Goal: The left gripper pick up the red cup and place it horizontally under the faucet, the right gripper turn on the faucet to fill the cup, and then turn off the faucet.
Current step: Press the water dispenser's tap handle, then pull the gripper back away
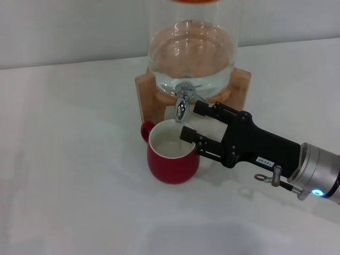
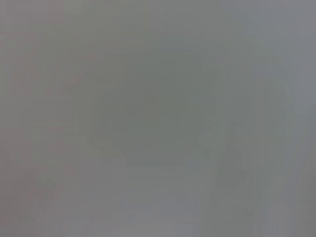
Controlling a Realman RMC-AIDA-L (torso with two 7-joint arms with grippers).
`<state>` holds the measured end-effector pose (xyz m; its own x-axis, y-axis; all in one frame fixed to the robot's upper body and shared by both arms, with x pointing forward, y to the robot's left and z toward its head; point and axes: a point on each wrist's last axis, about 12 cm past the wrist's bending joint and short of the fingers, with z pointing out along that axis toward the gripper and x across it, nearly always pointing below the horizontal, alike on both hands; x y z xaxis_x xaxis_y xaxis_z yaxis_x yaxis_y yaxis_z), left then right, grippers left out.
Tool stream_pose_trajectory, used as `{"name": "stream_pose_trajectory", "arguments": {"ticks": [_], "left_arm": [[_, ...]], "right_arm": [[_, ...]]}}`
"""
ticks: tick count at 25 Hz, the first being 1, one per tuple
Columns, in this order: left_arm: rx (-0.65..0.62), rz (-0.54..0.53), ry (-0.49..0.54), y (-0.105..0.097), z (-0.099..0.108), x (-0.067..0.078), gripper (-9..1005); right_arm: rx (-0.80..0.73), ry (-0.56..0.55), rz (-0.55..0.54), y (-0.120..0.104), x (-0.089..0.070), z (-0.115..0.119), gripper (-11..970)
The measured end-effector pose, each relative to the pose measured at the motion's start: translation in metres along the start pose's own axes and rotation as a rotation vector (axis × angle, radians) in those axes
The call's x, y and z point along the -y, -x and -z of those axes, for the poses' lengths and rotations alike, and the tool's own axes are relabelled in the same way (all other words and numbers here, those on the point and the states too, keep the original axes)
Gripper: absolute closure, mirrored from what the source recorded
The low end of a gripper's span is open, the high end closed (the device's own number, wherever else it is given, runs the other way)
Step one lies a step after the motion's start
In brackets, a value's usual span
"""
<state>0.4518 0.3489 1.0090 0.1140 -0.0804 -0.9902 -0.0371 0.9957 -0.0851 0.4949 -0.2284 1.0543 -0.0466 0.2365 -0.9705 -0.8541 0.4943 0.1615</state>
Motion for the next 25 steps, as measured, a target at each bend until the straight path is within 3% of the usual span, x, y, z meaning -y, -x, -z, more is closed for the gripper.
{"name": "stream_pose_trajectory", "arguments": {"ticks": [25], "left_arm": [[0.002, 0.000, -0.003, 0.0003, -0.0012, 0.0006, 169]], "right_arm": [[0.007, -0.051, 0.022, 0.0034, 0.0089, 0.0008, 240]]}}
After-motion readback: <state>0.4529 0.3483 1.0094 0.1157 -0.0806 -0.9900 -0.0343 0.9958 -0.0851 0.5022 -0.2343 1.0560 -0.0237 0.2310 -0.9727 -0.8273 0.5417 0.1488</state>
